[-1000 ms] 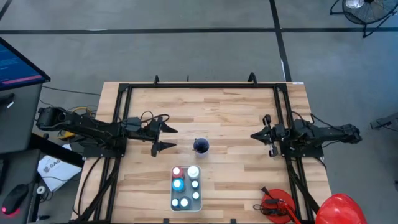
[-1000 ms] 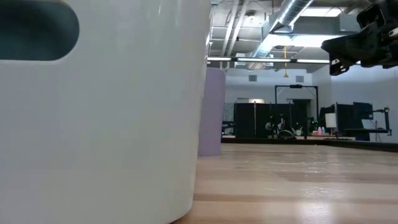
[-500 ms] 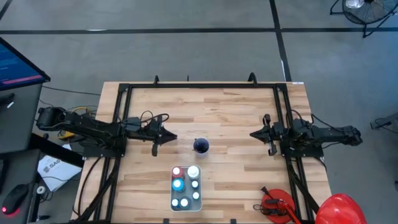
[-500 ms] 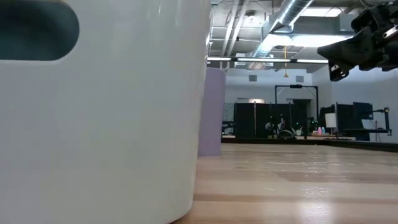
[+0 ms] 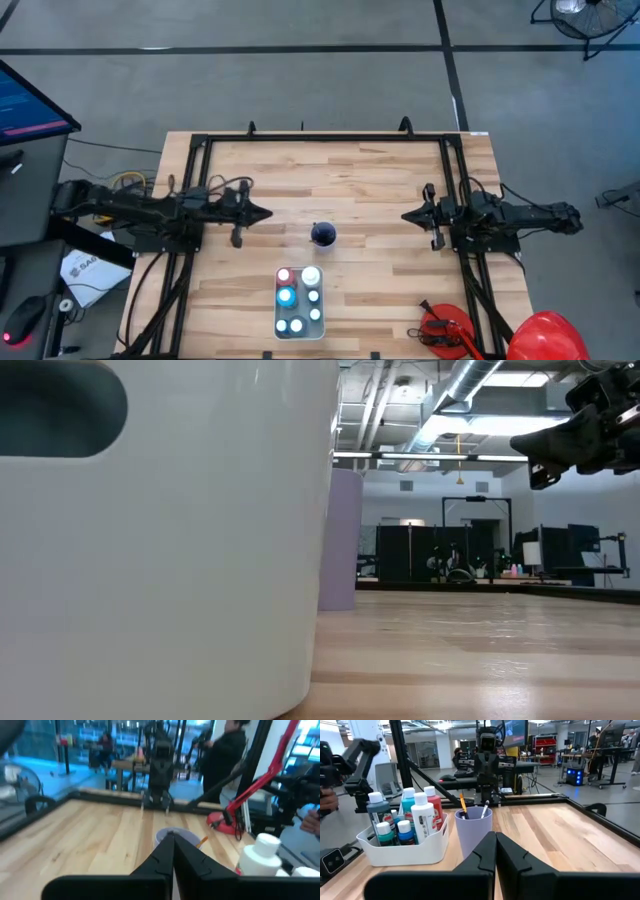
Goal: Pick & Place Paint Supplies
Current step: Return to home position
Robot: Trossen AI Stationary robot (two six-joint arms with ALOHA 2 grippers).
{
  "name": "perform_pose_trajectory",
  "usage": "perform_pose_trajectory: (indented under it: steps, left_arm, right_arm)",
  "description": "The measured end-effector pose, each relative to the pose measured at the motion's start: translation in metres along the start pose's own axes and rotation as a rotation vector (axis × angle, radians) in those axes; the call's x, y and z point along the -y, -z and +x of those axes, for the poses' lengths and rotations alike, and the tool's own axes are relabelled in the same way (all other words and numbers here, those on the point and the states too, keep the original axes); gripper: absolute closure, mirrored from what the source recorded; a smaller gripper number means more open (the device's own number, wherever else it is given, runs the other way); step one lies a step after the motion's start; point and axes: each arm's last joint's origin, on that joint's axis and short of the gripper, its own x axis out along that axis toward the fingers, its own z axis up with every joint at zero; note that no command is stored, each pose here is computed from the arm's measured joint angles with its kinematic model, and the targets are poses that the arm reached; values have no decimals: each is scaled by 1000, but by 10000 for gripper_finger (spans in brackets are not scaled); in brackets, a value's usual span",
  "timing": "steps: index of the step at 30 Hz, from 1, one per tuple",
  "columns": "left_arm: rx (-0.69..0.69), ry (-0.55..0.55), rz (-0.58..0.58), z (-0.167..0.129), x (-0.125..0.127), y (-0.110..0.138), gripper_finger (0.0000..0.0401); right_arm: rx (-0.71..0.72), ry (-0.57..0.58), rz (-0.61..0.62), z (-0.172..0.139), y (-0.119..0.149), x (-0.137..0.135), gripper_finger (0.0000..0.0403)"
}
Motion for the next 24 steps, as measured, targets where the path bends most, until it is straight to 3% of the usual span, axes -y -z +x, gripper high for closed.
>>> perform_pose_trajectory:
  steps: [6,14,24]
  left_arm:
    - [138,12,-12,-31,-1,6,401]
    - [98,66,12,-38,0,21,401]
    - [91,-28,43,-39,-3,22,401]
  right_arm:
    - [0,0,20,0,0,0,403]
    - [0,-1,20,0,0,0,403]
    - [0,-1,13,0,0,0,403]
